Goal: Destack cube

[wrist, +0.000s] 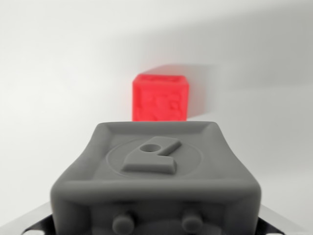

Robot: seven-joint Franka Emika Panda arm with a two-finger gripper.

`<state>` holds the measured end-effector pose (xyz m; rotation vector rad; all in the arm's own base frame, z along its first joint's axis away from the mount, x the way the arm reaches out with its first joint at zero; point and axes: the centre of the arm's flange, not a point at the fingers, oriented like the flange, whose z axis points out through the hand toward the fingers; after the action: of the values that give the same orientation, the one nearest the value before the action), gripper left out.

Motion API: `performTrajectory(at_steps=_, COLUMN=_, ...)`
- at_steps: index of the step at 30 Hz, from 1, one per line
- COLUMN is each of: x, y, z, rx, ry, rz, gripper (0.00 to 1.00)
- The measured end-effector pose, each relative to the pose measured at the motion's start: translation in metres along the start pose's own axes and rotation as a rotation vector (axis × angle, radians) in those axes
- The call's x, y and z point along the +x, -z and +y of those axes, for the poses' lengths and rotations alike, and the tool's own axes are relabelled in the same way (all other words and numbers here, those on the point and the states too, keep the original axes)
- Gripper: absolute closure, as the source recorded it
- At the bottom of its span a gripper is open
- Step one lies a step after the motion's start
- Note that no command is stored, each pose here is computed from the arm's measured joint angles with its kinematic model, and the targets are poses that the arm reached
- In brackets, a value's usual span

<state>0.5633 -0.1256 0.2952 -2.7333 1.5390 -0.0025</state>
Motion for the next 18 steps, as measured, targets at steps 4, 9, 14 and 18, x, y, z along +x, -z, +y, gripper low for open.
performTrajectory(at_steps=4, x=-0.001, y=0.005, z=0.002, rx=0.0021, ry=-0.001, rz=0.0013, gripper=1.0)
performTrajectory(at_steps=9, x=-0.004, y=-0.005, z=0.009, rx=-0.0066, ry=-0.006, rz=-0.0053, gripper=1.0)
performTrajectory(at_steps=14, x=-0.007, y=-0.011, z=0.016, rx=-0.0067, ry=-0.011, rz=-0.0041, gripper=1.0)
performTrajectory(at_steps=18, x=-0.009, y=-0.015, z=0.021, rx=-0.007, ry=-0.015, rz=-0.0036, gripper=1.0)
